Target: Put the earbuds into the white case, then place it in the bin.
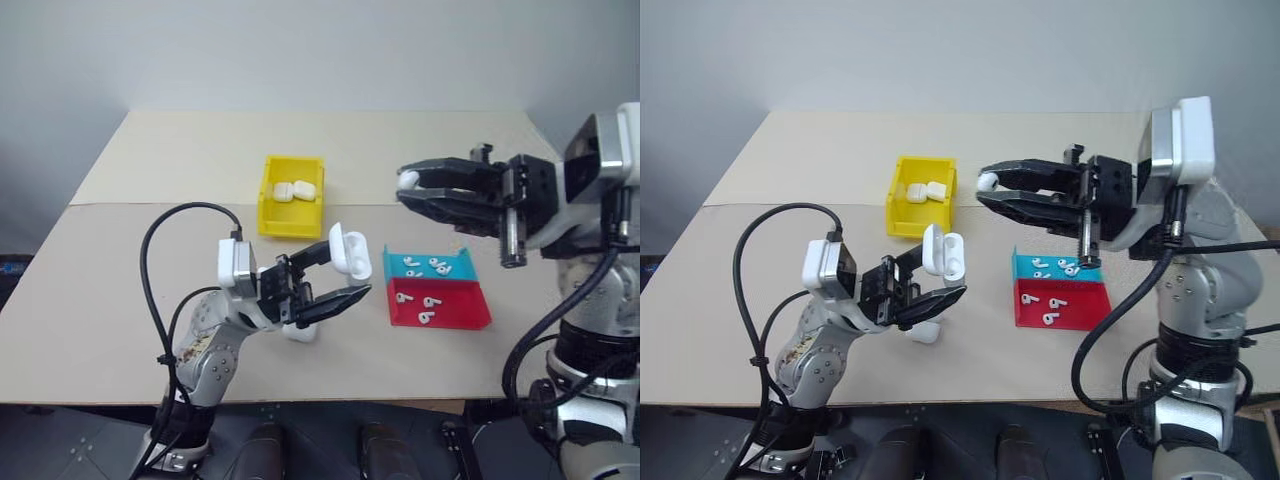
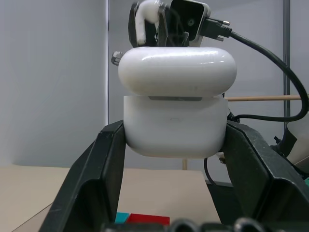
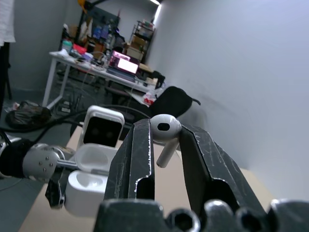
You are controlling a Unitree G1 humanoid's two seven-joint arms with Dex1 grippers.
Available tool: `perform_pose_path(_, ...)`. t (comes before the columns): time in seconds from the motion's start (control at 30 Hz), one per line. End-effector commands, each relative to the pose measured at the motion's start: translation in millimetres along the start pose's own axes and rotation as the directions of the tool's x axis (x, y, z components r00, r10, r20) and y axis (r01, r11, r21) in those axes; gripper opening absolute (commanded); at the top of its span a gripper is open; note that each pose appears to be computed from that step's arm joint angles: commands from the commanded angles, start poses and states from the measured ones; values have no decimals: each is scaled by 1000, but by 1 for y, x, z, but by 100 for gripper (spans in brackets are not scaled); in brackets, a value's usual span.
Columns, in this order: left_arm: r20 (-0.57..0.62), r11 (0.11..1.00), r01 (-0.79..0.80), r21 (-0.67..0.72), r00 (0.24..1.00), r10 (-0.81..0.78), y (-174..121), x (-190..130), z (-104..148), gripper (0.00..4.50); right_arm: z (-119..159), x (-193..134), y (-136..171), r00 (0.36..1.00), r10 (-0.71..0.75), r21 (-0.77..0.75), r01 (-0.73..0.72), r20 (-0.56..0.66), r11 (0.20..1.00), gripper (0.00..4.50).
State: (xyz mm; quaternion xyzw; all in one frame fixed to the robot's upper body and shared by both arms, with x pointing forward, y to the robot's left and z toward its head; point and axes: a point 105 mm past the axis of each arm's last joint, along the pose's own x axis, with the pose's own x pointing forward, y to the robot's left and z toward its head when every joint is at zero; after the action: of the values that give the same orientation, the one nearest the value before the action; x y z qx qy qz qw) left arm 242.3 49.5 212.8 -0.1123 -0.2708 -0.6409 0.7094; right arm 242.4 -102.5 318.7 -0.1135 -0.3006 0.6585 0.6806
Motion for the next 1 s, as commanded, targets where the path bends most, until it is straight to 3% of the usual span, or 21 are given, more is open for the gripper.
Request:
perform_pose_path(0.03, 36, 997, 43, 59, 998, -45, -6, 7, 12, 276, 6, 9, 6, 998, 49, -50, -47, 49, 998, 63)
perform_pose_path(1.0, 58, 996, 54, 77, 997, -59, -11, 9, 8, 276, -29, 8, 19, 994, 111, 11, -110, -21, 994, 63)
